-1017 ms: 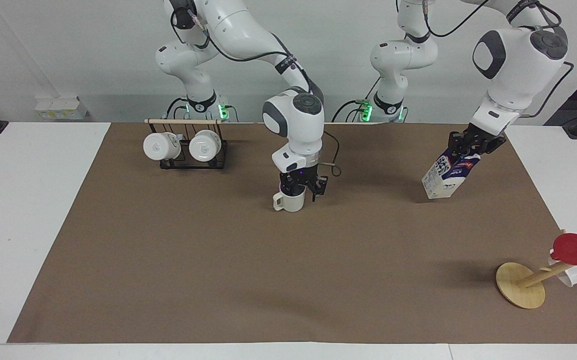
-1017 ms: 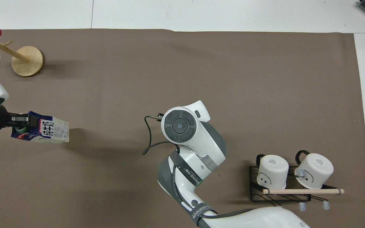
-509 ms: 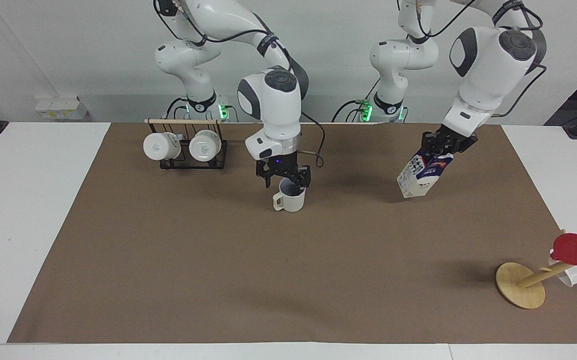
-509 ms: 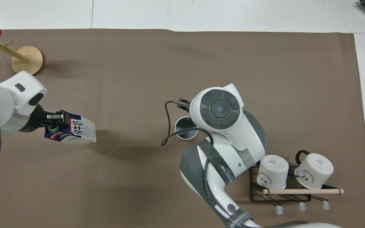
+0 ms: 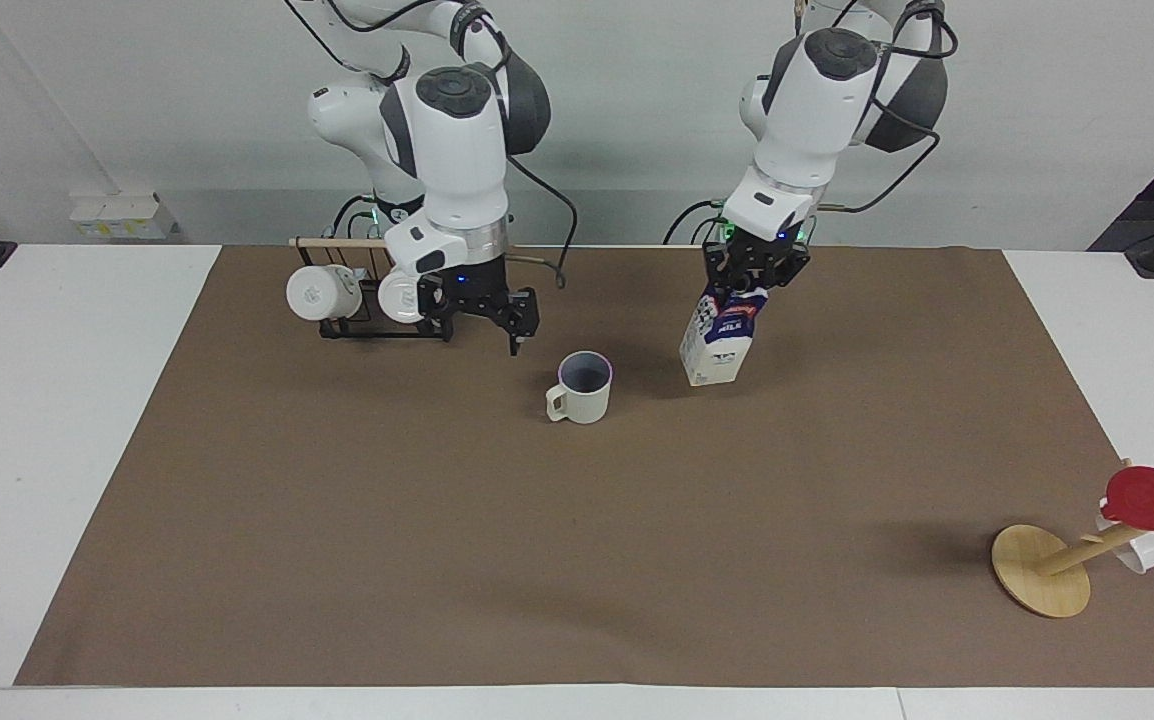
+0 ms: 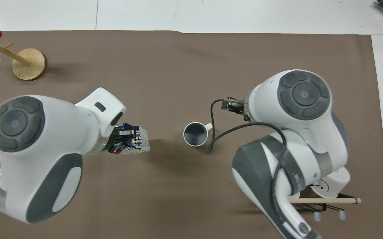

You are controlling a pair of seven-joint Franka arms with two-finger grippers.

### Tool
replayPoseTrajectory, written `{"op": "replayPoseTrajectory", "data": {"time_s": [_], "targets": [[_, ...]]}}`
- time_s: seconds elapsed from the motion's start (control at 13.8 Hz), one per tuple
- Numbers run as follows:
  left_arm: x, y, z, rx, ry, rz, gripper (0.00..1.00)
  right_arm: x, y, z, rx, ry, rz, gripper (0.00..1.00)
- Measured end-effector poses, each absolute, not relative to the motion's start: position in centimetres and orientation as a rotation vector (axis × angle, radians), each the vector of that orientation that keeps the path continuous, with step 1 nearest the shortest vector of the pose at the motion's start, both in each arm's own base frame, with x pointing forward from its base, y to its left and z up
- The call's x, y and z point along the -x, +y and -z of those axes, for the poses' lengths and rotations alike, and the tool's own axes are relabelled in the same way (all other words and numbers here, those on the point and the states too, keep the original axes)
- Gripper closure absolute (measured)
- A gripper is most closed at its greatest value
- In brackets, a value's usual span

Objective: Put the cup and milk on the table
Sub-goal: 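Set the mug down with the right gripper while the left gripper carries the carton, then place the milk carton beside the mug and open the left gripper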

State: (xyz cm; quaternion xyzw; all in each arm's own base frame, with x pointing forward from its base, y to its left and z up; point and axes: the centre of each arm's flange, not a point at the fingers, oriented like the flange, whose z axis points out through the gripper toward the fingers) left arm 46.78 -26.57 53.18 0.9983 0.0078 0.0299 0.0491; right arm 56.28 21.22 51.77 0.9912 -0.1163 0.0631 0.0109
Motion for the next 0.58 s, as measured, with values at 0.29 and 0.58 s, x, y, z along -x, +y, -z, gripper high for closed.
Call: {"op": "replayPoseTrajectory", "data": {"time_s": [0.29,0.58], "targets": [[-46.4,-31.0,-50.6,-3.017,0.021,-0.114,0.58,-56.8,14.0,-54.7,-3.086,-0.296,-0.197,0.0],[-47.7,-31.3,-47.8,-3.03,0.028,-0.095,0.6,-55.1,8.3,-58.5,-3.094,-0.238,-0.168,0.0]]}}
